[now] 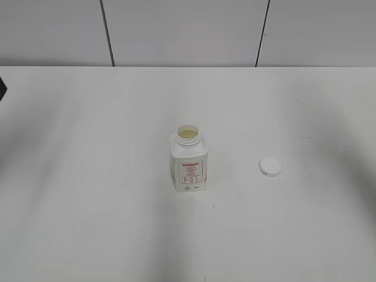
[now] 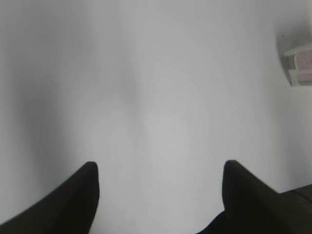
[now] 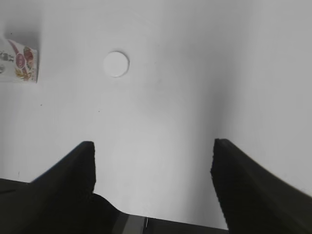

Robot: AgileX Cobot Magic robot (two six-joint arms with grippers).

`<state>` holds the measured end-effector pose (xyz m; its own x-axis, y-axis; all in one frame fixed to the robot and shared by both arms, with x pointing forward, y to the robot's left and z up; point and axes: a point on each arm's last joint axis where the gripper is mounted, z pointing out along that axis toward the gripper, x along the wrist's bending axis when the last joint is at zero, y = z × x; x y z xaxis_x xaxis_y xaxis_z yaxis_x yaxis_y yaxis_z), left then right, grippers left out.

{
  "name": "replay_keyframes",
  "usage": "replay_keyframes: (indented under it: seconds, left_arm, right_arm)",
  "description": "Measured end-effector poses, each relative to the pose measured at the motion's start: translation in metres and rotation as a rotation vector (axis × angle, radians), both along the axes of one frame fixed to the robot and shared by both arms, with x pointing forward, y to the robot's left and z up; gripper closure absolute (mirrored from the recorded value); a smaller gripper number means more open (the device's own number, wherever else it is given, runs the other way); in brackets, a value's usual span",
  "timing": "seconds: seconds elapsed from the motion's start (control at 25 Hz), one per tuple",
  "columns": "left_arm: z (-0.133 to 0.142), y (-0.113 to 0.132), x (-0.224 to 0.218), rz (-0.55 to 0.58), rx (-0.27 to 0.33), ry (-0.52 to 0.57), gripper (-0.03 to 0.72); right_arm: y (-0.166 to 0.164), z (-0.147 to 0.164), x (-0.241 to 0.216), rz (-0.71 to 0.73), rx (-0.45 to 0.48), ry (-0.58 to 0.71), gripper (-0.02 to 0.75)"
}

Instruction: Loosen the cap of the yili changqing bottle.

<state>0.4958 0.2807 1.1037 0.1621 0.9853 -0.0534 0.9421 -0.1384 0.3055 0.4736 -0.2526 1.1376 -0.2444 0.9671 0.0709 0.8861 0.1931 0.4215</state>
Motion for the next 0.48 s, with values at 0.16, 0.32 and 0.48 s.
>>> replay_keyframes:
  seconds: [0.16,0.32,0.48]
  left_arm:
    - [-0.004,0.002,-0.037,0.0,-0.002,-0.003,0.207]
    - [-0.014,0.004,-0.073,0.001,-0.002,-0.009,0.208]
    - [-0.025,0.005,-0.108,0.001,-0.003,-0.03,0.208]
  right_arm:
    - [-0.005,0.013,-0.035,0.0,0.013,-0.072,0.156]
    - [-0.009,0.019,-0.061,0.0,0.021,-0.126,0.156]
    - [-0.012,0.01,-0.081,-0.002,0.034,-0.126,0.156]
